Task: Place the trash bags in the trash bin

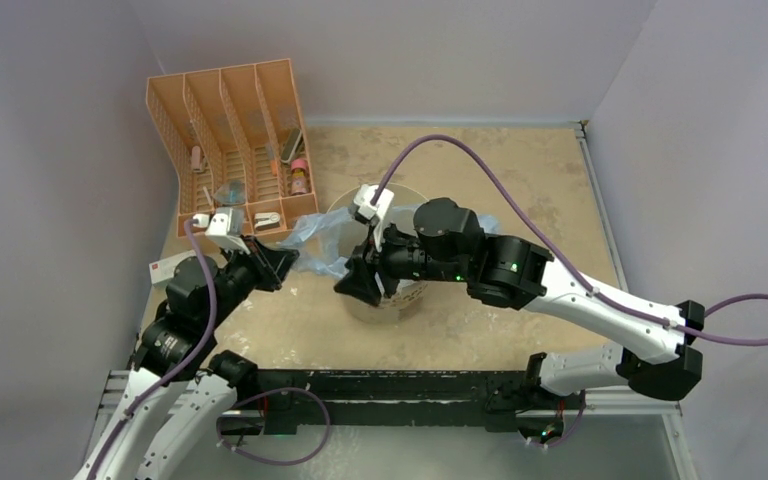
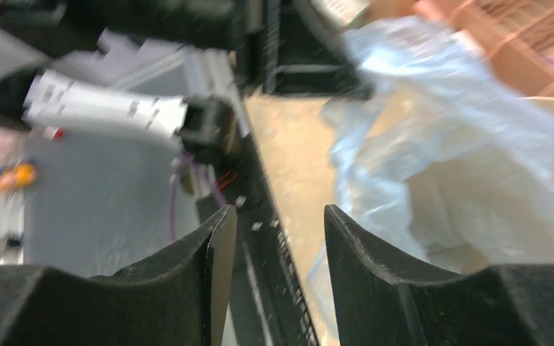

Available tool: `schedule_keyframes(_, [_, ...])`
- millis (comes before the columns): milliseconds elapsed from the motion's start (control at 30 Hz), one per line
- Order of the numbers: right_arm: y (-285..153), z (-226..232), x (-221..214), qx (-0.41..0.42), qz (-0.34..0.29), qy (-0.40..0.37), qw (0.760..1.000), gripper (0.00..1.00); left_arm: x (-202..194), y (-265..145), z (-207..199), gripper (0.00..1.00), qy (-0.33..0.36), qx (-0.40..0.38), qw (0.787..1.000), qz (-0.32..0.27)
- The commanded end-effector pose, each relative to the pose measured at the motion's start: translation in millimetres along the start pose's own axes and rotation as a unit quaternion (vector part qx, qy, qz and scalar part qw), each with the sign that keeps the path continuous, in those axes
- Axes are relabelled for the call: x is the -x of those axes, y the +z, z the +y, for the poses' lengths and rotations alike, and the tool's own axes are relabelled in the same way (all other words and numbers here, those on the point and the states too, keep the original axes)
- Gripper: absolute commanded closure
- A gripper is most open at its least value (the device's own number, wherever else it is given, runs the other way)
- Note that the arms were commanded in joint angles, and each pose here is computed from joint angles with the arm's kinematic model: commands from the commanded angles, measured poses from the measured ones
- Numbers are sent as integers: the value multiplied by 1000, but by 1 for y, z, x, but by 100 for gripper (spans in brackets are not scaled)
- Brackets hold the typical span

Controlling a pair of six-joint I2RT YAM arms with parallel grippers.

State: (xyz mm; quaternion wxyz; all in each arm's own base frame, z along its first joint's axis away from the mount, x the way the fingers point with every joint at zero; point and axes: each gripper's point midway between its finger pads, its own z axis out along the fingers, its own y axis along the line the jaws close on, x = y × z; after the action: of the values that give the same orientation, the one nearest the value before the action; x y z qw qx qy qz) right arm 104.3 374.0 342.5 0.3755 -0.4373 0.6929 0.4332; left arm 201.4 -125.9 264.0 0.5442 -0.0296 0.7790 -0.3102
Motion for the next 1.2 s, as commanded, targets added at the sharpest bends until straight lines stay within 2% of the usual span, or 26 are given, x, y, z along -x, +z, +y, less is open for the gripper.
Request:
schedule_keyframes(0, [0,-50,50,-151,-123,39,980,47,15,-8,-26,100,10,-67,997,-32])
schedule_keyframes(167, [21,-53,53,-146,-124,51,980,50,15,-18,-51,100,32,-153,986,-52])
schedule_keyframes(333, [38,-67,40,-154,-98,74,980,59,-3,-5,-50,100,30,-161,986,-8])
schedule_keyframes(433, [46,-87,28,-193,-73,95,974,63,-1,-2,-54,100,33,-169,985,-10])
schedule_keyframes(533, [57,-93,17,-187,-50,98,976,55,2,0,-54,100,42,-169,985,-16])
schedule_keyframes(667, [63,-108,17,-223,-51,110,967,58,8,-3,-54,100,53,-167,984,-30])
schedule_keyframes(867, [57,-117,32,-245,-84,112,959,68,14,-13,-56,100,68,-173,981,-51])
schedule_keyframes(1033, [49,-134,35,-277,-97,124,948,82,24,-35,-81,100,94,-243,961,-89])
schedule_keyframes(1100, [47,-139,37,-280,-105,131,945,89,26,-43,-89,100,107,-266,954,-92])
schedule_keyframes(1167, [45,-143,41,-279,-116,136,944,91,22,-48,-97,100,118,-290,946,-80])
